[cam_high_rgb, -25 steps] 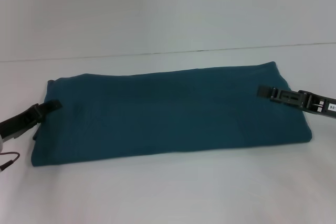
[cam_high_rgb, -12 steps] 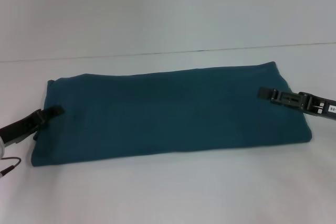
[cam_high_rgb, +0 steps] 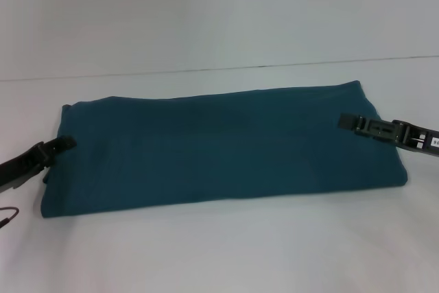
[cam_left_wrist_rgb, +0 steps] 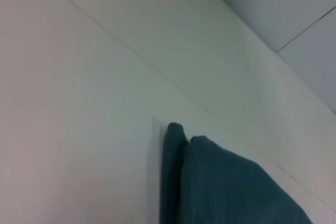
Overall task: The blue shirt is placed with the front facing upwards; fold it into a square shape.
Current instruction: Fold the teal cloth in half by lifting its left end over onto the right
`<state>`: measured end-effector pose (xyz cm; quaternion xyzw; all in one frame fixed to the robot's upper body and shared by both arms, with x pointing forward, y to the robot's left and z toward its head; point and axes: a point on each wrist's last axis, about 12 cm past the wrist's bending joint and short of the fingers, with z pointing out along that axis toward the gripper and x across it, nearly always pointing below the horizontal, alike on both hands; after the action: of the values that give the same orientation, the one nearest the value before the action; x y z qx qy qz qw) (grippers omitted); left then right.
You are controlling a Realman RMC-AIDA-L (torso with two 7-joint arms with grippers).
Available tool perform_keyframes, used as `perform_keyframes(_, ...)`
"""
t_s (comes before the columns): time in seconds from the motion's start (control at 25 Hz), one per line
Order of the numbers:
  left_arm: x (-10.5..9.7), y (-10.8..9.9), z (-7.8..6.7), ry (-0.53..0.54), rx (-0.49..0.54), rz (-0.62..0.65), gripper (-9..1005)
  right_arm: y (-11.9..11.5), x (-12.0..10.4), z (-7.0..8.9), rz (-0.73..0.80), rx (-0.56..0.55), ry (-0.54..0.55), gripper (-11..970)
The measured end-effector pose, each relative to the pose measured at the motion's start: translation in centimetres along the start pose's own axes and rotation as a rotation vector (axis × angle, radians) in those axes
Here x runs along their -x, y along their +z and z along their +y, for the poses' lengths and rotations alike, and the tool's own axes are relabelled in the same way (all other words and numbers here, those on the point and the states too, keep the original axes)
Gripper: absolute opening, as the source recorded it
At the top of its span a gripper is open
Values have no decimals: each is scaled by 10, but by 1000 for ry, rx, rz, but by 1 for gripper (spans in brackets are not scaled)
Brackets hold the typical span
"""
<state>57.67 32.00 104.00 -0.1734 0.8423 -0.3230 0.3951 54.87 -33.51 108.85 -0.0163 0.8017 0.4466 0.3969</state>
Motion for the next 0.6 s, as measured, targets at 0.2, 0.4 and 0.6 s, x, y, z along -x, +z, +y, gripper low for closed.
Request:
perform_keyframes(0.2, -8, -1, 3, -13, 6, 11, 664, 0, 0, 0, -1, -1, 1, 916)
perform_keyframes(0.4, -9, -1, 3, -15, 7, 14, 663, 1, 1, 0, -1, -2, 2, 915)
perform_keyframes(0.6, 2, -11, -1, 11, -52, 3, 663, 1, 2, 0, 0, 0, 0, 915)
